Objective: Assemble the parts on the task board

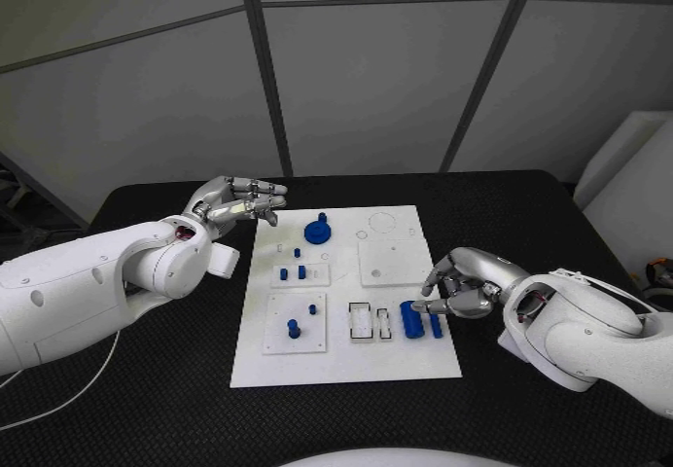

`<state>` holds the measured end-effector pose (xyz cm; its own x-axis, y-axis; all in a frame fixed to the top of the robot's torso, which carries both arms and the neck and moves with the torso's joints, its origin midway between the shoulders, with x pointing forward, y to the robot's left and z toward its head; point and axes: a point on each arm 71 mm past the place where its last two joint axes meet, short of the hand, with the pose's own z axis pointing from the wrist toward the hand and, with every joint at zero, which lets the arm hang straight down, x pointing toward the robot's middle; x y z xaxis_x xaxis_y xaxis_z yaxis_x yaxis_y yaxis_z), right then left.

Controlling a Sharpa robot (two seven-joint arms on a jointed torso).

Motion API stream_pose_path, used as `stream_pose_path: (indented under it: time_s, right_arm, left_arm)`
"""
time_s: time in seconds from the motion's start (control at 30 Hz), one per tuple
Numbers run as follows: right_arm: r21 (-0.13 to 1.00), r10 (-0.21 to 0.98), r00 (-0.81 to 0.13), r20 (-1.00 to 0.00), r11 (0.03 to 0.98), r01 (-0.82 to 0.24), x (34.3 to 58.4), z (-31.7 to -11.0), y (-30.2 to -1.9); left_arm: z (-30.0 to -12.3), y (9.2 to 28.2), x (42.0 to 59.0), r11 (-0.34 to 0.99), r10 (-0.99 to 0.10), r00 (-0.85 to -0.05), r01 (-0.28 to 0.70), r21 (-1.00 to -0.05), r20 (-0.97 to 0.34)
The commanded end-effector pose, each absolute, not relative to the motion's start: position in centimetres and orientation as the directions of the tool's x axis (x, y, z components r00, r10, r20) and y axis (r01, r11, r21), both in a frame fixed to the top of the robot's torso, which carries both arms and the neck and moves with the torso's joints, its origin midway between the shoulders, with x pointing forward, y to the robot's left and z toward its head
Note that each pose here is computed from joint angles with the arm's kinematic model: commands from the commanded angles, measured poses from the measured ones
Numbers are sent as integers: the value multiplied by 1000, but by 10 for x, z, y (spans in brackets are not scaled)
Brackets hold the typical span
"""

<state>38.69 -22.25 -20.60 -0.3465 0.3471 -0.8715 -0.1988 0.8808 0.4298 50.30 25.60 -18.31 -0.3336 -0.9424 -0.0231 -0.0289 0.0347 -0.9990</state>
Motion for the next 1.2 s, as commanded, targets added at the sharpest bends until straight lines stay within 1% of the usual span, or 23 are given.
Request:
stream_pose_path:
  time_s: [0.03, 0.27, 0.4, 0.9, 1.2]
  right_arm:
    - [363, 280, -361, -890, 913, -185, 386, -214, -223]
    - [356, 262, -393, -881, 916, -187, 382, -232, -214]
    - [350, 253, -398, -882, 917, -192, 382, -237, -211]
    - [337, 230, -424, -876, 921, -195, 384, -248, -200]
    - [380, 292, -372, -881, 906, -187, 381, -241, -197]
  left_arm:
    - [-182, 255, 502, 25, -939, -344, -20, -999, -17]
    - [-183, 255, 502, 25, -939, -345, -22, -999, -16]
    - [-183, 256, 501, 26, -939, -344, -24, -999, -16]
    - [-185, 256, 500, 26, -937, -348, -32, -999, -14]
    - [-185, 257, 499, 28, -937, -348, -34, -999, -14]
